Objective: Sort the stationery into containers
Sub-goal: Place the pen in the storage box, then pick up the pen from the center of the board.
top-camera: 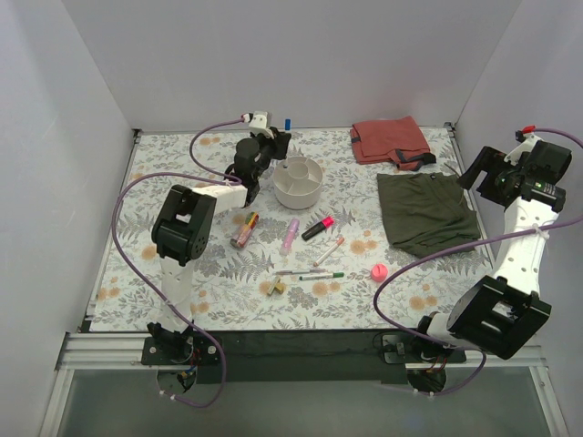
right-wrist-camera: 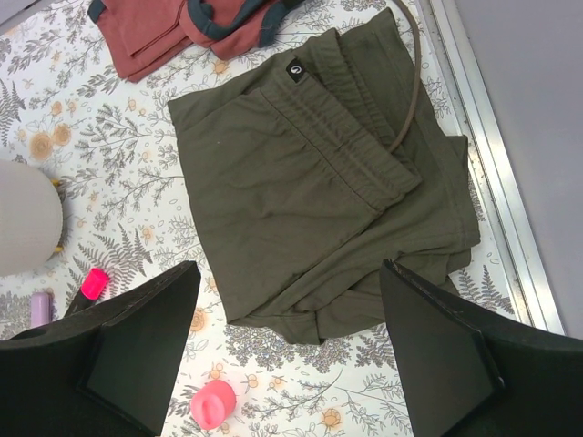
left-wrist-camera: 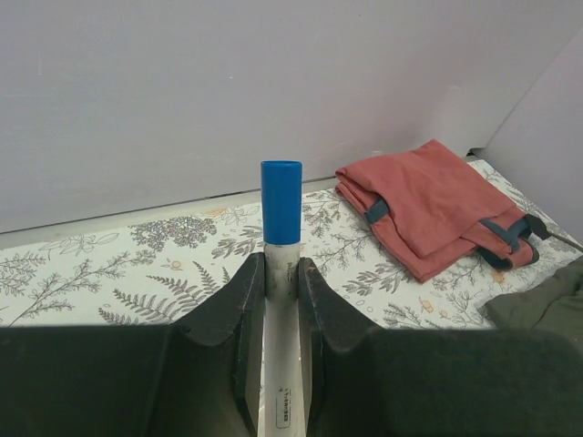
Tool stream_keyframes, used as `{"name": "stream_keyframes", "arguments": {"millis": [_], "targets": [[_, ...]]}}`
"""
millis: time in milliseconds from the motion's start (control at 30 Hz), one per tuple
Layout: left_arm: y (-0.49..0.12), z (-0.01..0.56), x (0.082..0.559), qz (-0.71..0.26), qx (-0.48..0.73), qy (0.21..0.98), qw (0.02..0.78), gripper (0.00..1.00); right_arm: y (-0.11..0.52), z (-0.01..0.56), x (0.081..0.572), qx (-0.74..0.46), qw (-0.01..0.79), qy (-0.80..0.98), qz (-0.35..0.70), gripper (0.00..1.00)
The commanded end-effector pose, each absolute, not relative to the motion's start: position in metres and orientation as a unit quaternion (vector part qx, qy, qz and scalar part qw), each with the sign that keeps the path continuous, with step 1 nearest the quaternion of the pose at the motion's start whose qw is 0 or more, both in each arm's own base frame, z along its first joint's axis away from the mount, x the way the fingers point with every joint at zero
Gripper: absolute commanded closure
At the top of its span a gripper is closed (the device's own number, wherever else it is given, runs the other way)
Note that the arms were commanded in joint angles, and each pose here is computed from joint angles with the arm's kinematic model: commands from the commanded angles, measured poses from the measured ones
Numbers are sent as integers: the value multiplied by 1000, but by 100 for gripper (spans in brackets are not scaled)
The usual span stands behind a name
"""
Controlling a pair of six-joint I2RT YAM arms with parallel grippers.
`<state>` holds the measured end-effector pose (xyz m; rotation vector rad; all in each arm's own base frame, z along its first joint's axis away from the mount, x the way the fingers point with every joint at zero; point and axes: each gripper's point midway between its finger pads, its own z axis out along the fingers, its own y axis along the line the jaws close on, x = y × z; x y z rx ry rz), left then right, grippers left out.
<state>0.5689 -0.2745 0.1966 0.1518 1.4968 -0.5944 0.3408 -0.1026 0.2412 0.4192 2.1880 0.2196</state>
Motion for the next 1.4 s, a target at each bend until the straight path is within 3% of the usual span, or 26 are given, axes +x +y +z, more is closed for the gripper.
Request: {"name": "stream_keyframes", "arguments": {"millis": [0, 67, 167, 367, 600, 833, 967, 1067, 1100, 1167, 1233, 1300, 1367], "targets": [[-280, 215, 573, -278, 71, 656, 698, 100, -107, 255, 346, 154, 458, 872, 78, 11], [-280, 211, 572, -280, 70, 659, 694, 98, -108, 254, 347, 155, 458, 872, 78, 11], [-281, 208, 569, -284, 71, 663, 689, 82, -108, 253, 349, 154, 457, 872, 79, 11], [-282, 205, 564, -288, 77, 669, 681, 81, -108, 253, 351, 153, 458, 872, 81, 11], [-280, 209, 558, -288, 81, 669, 680, 67, -105, 255, 349, 152, 462, 870, 84, 11], [-274, 218, 553, -276, 82, 665, 689, 66, -102, 254, 345, 152, 463, 869, 88, 11], [-267, 247, 554, -257, 85, 643, 717, 57, -100, 257, 345, 151, 465, 867, 92, 11], [-255, 307, 540, -221, 115, 598, 762, 45, -96, 264, 346, 139, 474, 864, 99, 10], [-246, 344, 523, -216, 126, 572, 781, 41, -95, 265, 345, 133, 476, 864, 101, 10], [-252, 360, 497, -224, 190, 569, 769, 28, -92, 266, 345, 123, 477, 864, 107, 10], [-256, 374, 456, -252, 246, 584, 732, 24, -89, 264, 344, 119, 477, 864, 111, 10], [-278, 367, 403, -319, 349, 577, 666, 26, -84, 265, 343, 113, 478, 862, 122, 10], [-282, 344, 352, -365, 419, 607, 568, 40, -81, 267, 342, 108, 480, 861, 129, 9]]}}
